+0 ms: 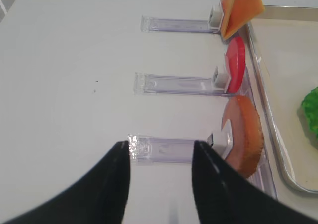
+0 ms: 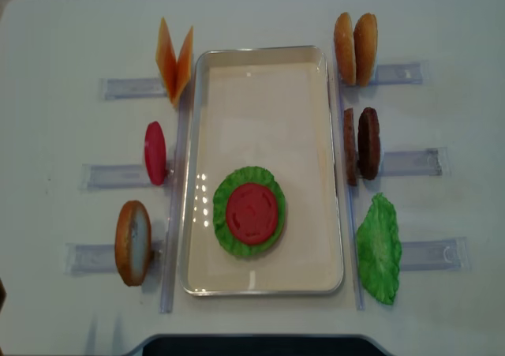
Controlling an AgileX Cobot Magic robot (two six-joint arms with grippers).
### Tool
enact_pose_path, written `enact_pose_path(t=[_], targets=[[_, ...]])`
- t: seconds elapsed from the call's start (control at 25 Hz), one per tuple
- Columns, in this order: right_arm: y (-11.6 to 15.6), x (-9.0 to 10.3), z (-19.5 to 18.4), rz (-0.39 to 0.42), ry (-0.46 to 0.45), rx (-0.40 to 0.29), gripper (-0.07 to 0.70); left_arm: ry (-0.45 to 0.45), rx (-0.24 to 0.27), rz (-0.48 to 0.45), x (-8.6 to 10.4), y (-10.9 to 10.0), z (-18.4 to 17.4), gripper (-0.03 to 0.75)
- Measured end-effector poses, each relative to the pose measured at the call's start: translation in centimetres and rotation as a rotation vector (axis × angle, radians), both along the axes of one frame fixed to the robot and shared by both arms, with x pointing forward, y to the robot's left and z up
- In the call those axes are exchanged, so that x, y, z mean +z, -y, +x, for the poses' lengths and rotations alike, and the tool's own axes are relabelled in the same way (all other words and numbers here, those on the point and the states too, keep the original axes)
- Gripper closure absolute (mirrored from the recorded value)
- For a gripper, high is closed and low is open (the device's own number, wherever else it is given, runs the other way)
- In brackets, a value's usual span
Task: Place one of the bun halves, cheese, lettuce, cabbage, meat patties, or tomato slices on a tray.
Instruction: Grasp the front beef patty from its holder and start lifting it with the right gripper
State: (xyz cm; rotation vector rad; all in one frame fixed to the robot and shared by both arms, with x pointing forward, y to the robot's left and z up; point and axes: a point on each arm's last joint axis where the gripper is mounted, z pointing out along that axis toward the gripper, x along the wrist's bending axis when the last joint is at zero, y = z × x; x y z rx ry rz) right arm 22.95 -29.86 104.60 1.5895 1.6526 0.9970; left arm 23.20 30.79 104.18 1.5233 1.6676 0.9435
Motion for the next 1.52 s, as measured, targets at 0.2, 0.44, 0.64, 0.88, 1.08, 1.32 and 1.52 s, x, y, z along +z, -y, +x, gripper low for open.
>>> enact_pose_path(t=[0.2, 0.44, 0.64, 0.88, 1.08, 1.32, 1.52], targets=[[0.0, 0.0, 0.0, 0.000, 0.000, 0.000, 0.213, 0.000, 0.000, 0.000, 0.0, 0.0, 0.0, 0.466], [0.0, 0.0, 0.0, 0.000, 0.000, 0.000, 0.213, 0.000, 0.000, 0.000, 0.0, 0.0, 0.0, 0.539], [0.0, 0.0, 0.0, 0.006, -0.001, -0.003, 0.213, 0.000, 0.000, 0.000, 0.0, 0.0, 0.0, 0.578], [-0.3, 0.0, 2.3, 0.006, -0.155, 0.000, 0.213, 0.000, 0.000, 0.000, 0.0, 0.0, 0.0, 0.622], [-1.4, -0.7, 5.7, 0.054, -0.401, 0.037, 0.213, 0.000, 0.000, 0.000, 0.0, 0.0, 0.0, 0.659], [-2.2, -0.2, 10.1, 0.056, -0.603, 0.069, 0.214, 0.000, 0.000, 0.000, 0.0, 0.0, 0.0, 0.707], [-2.6, 0.4, 14.1, 0.032, -0.719, 0.084, 0.214, 0.000, 0.000, 0.000, 0.0, 0.0, 0.0, 0.715]])
